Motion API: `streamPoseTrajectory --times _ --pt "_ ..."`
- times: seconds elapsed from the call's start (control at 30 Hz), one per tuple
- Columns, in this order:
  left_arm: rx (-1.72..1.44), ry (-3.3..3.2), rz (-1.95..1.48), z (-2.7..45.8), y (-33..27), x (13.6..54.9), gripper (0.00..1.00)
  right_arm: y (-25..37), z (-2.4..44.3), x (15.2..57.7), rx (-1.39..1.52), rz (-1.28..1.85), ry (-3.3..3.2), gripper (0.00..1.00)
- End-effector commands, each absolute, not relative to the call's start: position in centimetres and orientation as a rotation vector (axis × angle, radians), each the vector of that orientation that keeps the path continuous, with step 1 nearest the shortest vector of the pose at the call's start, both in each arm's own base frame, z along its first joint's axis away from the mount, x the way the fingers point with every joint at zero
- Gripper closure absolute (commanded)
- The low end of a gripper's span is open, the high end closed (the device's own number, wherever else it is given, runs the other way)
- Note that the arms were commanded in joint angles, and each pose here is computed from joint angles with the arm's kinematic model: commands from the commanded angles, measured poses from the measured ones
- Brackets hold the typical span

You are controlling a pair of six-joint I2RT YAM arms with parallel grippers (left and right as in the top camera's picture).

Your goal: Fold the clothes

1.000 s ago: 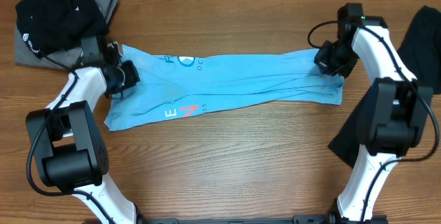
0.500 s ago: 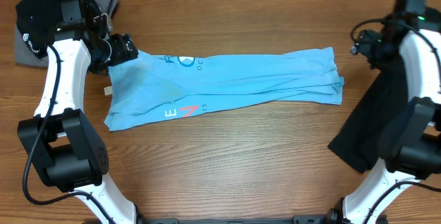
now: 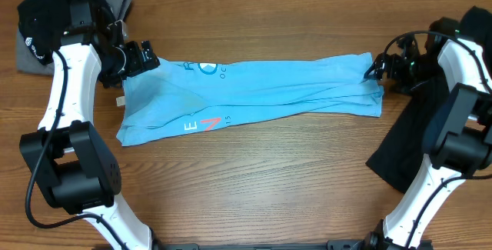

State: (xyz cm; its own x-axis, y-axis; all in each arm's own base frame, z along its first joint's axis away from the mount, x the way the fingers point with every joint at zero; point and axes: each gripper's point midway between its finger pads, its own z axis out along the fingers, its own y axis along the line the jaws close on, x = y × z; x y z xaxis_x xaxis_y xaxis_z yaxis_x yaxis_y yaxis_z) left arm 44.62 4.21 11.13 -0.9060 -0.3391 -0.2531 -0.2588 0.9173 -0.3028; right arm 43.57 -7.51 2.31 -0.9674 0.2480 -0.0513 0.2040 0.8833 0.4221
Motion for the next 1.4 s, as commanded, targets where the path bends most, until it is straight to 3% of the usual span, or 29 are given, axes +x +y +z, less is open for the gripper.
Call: streamPoseTrajectory --times 0.0,0.2,0.27,0.33,0.37,0.4,0.5,0.63,0.9,1.17,1.37 --pt "-0.448 2.766 -0.399 11.5 4.2 44.9 0.0 -6.5 1.2 43.4 0.325 0.729 2.955 0.02" --pt "-0.447 2.765 -0.4 11.5 4.2 44.9 0.0 -4.2 1.0 42.8 0.325 0.892 2.95 0.02" --pt "-0.447 2.765 -0.4 11.5 4.2 44.9 0.0 -3.1 0.8 42.4 0.313 0.927 2.961 0.07" --pt "-0.448 2.768 -0.4 11.5 4.2 44.8 0.0 -2.2 0.3 42.0 0.289 0.926 2.984 0.22" --pt "-0.449 2.769 -0.4 11.5 4.2 44.8 0.0 -2.0 0.0 41.9 0.271 0.9 2.996 0.39" --pt "-0.449 2.769 -0.401 11.5 4.2 44.8 0.0 -1.9 -0.5 41.9 0.254 0.867 3.01 0.47" --pt "-0.449 2.769 -0.401 11.5 4.2 44.8 0.0 -1.6 -1.3 42.3 0.255 0.767 3.037 0.64" --pt "-0.452 2.778 -0.402 11.4 4.1 44.6 0.0 -1.6 -1.5 42.9 0.316 0.706 3.039 0.96" --pt "-0.456 2.789 -0.404 11.3 4.1 44.3 0.0 -7.4 -1.2 42.3 0.594 0.368 3.084 0.96" --pt "-0.457 2.789 -0.404 11.3 4.1 44.3 0.0 -14.2 4.4 42.2 0.801 -0.115 2.965 0.96" --pt "-0.456 2.789 -0.404 11.3 4.1 44.3 0.0 -12.8 6.8 42.7 0.743 -0.117 2.937 0.96"
